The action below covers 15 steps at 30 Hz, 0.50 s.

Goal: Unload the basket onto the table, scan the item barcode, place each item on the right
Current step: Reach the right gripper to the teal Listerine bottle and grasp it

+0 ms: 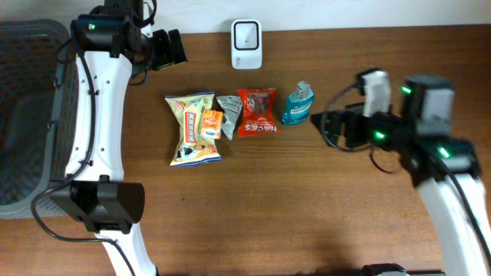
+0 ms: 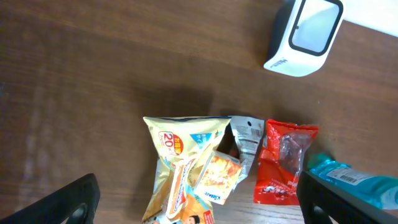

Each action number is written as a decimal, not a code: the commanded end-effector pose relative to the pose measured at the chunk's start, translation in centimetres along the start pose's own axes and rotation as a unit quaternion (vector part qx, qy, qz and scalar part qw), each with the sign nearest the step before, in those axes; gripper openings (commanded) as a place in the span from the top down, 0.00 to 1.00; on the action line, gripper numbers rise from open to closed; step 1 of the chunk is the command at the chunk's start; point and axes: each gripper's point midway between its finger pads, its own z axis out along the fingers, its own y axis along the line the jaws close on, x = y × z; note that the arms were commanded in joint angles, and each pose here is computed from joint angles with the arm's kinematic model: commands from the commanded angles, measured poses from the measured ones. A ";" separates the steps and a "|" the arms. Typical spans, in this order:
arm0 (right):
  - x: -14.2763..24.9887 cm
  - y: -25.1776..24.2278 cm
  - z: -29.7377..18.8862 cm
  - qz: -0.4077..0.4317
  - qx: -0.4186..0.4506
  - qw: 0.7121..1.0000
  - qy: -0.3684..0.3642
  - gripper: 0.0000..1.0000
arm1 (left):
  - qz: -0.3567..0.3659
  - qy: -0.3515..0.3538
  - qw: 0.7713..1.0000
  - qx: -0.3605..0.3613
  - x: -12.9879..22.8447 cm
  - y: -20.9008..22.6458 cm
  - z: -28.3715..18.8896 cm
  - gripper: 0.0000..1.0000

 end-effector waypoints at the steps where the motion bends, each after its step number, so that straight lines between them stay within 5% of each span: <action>1: 0.4 -2.1 3.5 -0.033 0.031 0.998 0.032 0.01 | -0.003 -0.006 1.000 -0.003 -0.1 0.1 -0.4 0.01; 6: 1.4 -6.7 7.0 -0.028 0.110 0.992 0.064 0.02 | -0.003 -0.006 1.000 -0.003 -0.1 0.1 -0.4 0.01; 9: 2.5 -7.1 8.6 -0.107 0.099 0.985 0.095 0.02 | -0.002 -0.006 1.000 -0.003 -0.1 0.0 -0.4 0.01; 15: 0.8 -6.8 11.8 -0.153 0.105 0.980 0.064 0.02 | -0.002 -0.006 1.000 -0.003 -0.1 0.0 -0.4 0.01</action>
